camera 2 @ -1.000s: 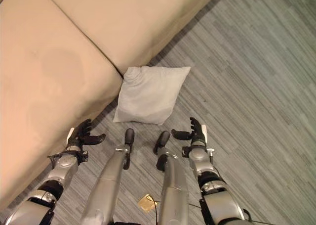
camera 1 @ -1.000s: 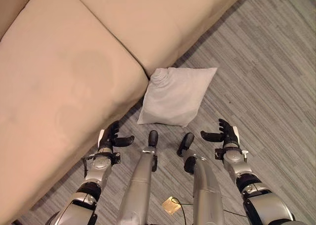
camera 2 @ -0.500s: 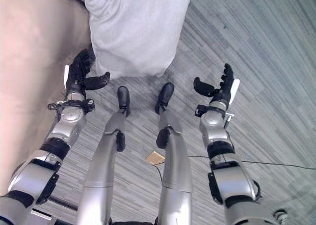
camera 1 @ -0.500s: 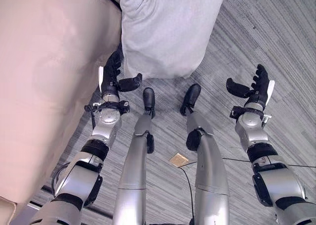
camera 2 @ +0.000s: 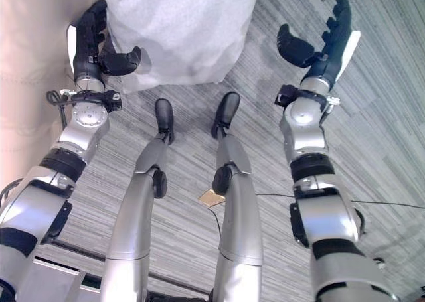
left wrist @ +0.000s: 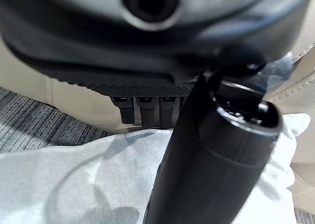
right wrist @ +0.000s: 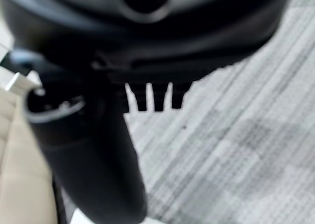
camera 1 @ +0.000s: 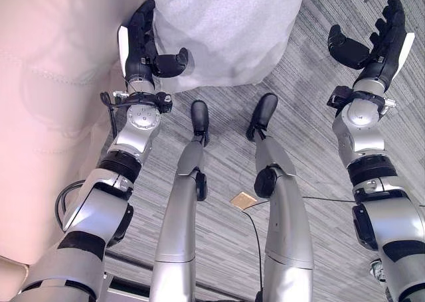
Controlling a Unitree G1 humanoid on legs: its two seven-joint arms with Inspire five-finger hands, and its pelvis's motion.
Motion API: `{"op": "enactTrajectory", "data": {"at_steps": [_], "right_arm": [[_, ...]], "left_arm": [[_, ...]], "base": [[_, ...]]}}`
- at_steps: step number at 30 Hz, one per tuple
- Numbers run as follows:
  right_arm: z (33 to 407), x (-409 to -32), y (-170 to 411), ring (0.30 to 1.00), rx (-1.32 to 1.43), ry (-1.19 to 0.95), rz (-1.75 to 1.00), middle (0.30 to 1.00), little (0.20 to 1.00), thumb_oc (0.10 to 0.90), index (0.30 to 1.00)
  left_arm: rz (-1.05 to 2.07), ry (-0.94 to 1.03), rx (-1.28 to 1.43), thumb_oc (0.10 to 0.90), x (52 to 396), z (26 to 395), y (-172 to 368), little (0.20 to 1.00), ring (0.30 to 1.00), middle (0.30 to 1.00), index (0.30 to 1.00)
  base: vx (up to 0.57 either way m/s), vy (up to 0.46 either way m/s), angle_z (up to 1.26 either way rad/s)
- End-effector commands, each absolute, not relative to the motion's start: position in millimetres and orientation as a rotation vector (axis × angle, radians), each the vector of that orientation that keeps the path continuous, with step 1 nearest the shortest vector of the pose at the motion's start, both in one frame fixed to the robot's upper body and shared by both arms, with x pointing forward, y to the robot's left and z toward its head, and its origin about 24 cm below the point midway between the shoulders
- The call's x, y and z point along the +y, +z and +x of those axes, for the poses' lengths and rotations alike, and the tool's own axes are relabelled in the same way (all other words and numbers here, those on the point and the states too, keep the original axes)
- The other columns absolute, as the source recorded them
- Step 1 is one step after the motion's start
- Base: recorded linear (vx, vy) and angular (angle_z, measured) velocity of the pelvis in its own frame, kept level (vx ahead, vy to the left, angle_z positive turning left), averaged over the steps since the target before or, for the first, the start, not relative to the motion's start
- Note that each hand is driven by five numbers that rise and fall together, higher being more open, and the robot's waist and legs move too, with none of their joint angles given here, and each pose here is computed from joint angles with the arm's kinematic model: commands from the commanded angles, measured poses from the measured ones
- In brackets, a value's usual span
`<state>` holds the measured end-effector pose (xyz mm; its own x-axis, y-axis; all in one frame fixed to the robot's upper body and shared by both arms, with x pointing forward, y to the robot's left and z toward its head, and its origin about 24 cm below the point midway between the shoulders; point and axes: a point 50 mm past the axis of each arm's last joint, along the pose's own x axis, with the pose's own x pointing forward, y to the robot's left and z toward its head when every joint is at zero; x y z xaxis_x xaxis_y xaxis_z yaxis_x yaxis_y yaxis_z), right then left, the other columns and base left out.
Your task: Pick up all the scattered cushions and arrange them neatly on the sofa.
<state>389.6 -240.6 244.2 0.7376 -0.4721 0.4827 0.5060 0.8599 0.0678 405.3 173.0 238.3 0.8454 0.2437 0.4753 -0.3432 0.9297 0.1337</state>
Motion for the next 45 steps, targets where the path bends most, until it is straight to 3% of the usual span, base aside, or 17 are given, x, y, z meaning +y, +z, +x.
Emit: {"op": "enactTrajectory", "data": {"at_steps": [1,8,9,10,17,31,39,45], "right_arm": [[378.2,-235.4,212.9,0.900,-0.519,-0.537,-0.054,0.900,0.900,0.800,0.900],[385.3,-229.7,223.2,0.900,-0.513,-0.510,-0.079,0.900,0.900,0.800,0.900],[385.2,-229.5,223.8,0.900,-0.515,-0.508,-0.080,0.900,0.900,0.800,0.900],[385.2,-228.7,224.9,0.900,-0.520,-0.503,-0.084,0.900,0.900,0.800,0.900],[382.0,-233.3,226.3,0.900,-0.536,-0.516,-0.106,0.900,0.900,0.800,0.900],[370.1,-249.3,196.8,0.900,-0.482,-0.524,-0.137,0.900,0.900,0.800,0.900],[364.3,-238.6,169.9,0.900,-0.435,-0.431,-0.119,0.900,0.900,0.800,0.900],[354.8,-216.1,133.1,0.900,-0.356,-0.296,-0.105,0.900,0.900,0.800,0.900]], "left_arm": [[0.143,0.430,-0.456,0.800,192.6,402.2,229.5,0.900,0.900,0.900,0.900],[0.053,0.221,-0.574,0.800,127.9,401.9,268.3,0.900,0.900,0.900,0.900],[0.040,0.201,-0.582,0.637,121.4,400.9,270.7,0.655,0.655,0.655,0.655],[0.025,0.182,-0.597,0.400,113.7,399.2,274.5,0.300,0.300,0.300,0.300],[-0.060,0.124,-0.643,0.400,92.8,392.0,286.7,0.300,0.300,0.300,0.300],[-0.127,0.052,-0.772,0.400,101.8,368.5,296.7,0.300,0.300,0.300,0.300],[-0.012,-0.118,-0.914,0.400,91.4,337.5,294.7,0.300,0.300,0.300,0.300],[0.082,-0.201,-0.928,0.400,109.2,317.9,269.5,0.300,0.300,0.300,0.300]], "base": [[0.06,0.085,-0.15],[0.04,0.044,-0.05],[0.00,0.000,0.00],[0.00,0.000,0.00],[0.00,-0.006,0.00],[-0.03,-0.043,0.01],[-0.06,-0.056,0.12],[-0.03,-0.044,0.05]]}}
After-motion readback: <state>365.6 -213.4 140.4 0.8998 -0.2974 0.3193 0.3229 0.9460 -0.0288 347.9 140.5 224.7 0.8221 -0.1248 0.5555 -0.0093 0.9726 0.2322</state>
